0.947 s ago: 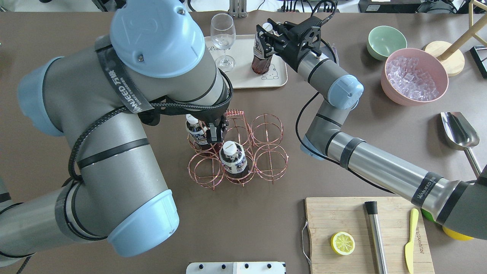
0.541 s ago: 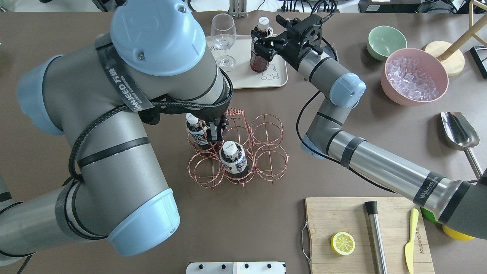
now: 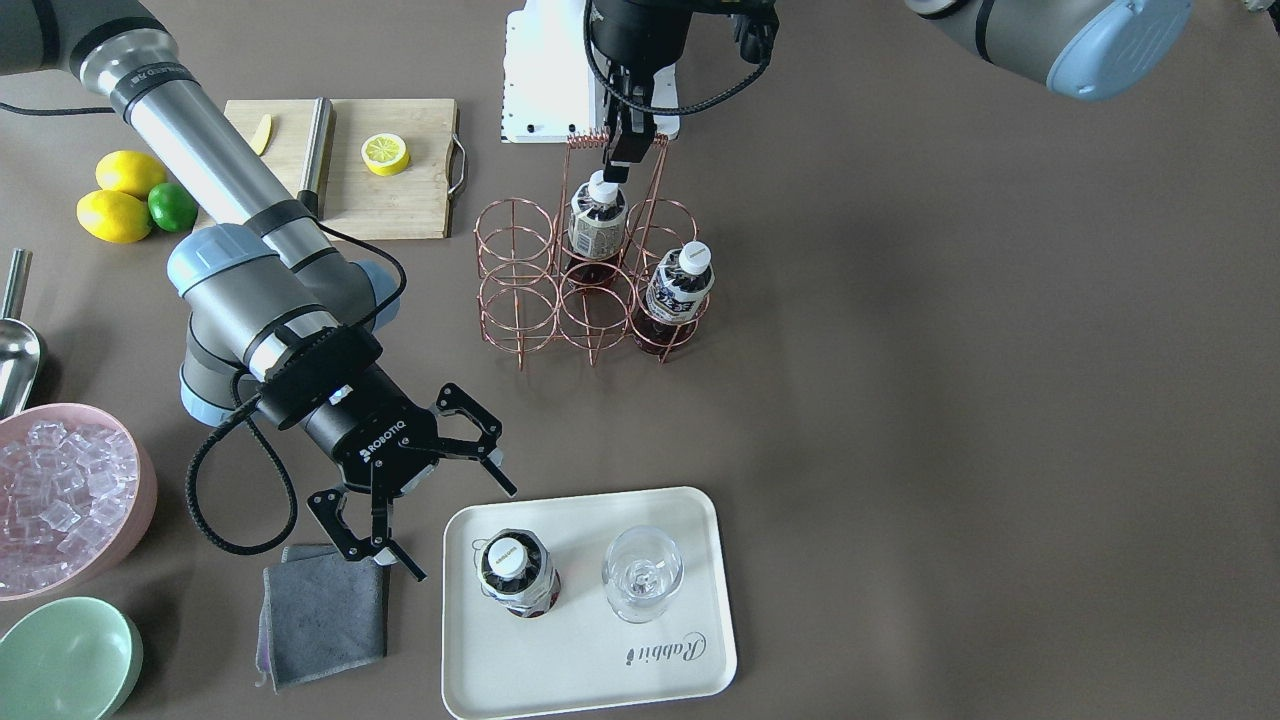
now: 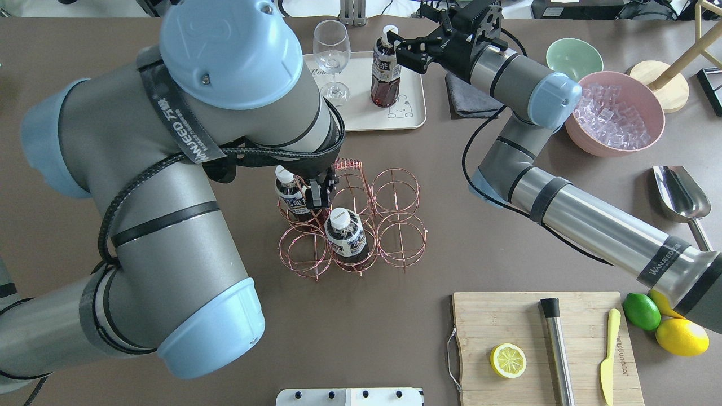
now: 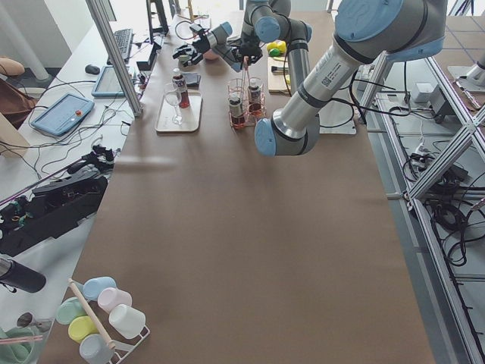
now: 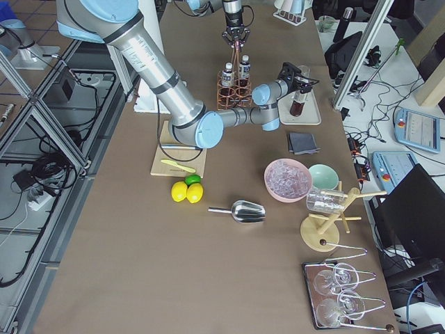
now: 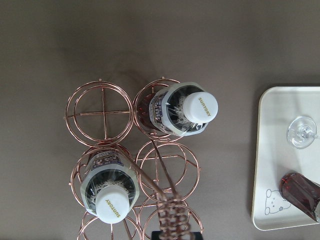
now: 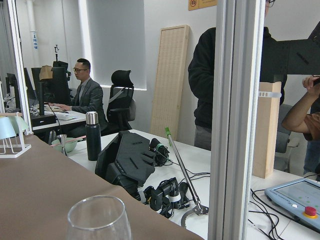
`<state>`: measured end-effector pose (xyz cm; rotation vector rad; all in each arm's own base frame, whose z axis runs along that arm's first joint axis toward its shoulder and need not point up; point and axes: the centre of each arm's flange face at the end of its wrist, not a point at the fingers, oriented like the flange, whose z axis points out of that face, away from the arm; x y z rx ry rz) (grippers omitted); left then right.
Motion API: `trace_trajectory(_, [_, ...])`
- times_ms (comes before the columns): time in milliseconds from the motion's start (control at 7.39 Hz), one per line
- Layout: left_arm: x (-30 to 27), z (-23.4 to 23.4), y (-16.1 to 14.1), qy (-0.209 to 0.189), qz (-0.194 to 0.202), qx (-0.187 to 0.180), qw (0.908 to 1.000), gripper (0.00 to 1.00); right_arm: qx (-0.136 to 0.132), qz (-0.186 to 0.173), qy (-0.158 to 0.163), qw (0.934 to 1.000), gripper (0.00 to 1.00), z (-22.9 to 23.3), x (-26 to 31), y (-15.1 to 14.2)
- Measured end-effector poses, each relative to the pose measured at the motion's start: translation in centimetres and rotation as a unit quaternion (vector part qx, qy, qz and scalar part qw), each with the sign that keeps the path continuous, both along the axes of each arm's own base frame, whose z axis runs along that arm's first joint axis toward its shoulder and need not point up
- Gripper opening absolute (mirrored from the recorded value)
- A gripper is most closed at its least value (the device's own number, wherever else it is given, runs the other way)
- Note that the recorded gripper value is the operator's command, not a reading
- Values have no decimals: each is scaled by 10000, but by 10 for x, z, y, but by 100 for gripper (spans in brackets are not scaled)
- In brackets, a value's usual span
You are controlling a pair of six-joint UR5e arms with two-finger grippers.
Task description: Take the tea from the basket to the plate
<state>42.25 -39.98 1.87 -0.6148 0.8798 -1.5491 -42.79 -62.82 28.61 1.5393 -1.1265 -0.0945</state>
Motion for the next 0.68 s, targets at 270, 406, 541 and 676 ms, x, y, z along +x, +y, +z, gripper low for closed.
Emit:
trace_trajectory(270, [-18,-4,-8,23,-85,-8,10000,0,-22,-693,412,9967,99,12,28,-5])
trace_trajectory(406, [-39,-6,-16,70,-139,-30,9999,0,-144,-969,648,9931,99,21,43,-13])
trace_trajectory(541, [-66,-8,-27,122,-133,-51,9998,0,-329,-1161,882,9888,99,28,51,-21])
trace_trajectory(676, [-92,-5,-37,147,-125,-70,9998,0,-486,-1308,1156,9834,99,29,56,-27])
